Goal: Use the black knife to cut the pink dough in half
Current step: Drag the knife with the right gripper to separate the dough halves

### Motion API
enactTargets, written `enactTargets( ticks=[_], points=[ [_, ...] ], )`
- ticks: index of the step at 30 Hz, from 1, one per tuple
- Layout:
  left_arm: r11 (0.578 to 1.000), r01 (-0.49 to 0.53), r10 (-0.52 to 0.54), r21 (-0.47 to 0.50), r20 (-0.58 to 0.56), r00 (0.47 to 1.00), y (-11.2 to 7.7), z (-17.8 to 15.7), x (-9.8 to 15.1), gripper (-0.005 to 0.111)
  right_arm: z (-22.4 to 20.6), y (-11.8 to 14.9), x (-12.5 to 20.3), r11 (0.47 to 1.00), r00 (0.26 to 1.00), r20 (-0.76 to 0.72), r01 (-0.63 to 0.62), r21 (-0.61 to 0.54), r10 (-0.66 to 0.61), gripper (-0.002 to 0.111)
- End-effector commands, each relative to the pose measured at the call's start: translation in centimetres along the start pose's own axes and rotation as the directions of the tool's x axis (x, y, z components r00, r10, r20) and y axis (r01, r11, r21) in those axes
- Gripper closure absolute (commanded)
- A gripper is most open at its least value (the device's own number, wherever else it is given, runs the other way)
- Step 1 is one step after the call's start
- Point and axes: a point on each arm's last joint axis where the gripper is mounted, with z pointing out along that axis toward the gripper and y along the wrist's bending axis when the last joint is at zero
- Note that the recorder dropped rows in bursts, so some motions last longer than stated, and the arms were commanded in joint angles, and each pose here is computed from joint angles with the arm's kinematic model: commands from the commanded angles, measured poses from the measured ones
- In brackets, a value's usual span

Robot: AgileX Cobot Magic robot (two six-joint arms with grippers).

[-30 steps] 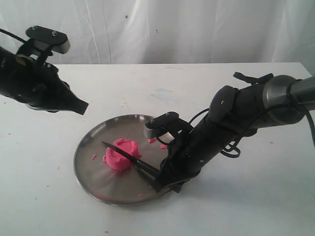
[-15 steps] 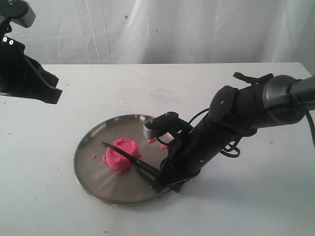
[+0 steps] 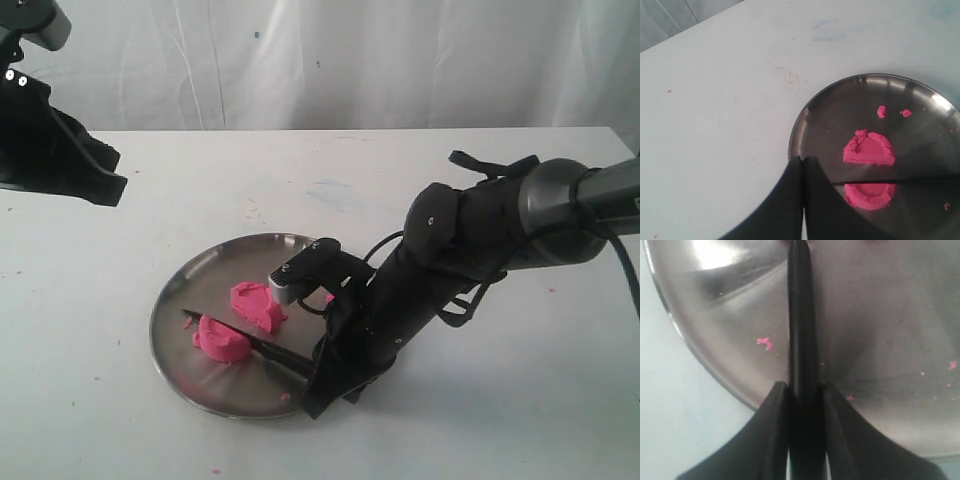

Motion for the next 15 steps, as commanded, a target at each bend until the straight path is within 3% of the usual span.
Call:
enactTargets(
  ticks=[1, 15],
  points=[
    [1.0, 0.005, -0.005, -0.002, -0.001, 1.0, 0.0, -0.2, 0.2, 0.107, 0.6, 1.2, 0.4, 0.999, 0.998, -0.042, 0.046, -0.021, -0.047, 0.108],
    [1.0, 0.005, -0.005, 0.0, -0.006, 1.0, 0.0, -0.2, 0.2, 0.107, 0.6, 0.3, 0.3, 0.995, 0.999, -0.039, -0.03, 0.092, 0.034, 0.108]
  ],
)
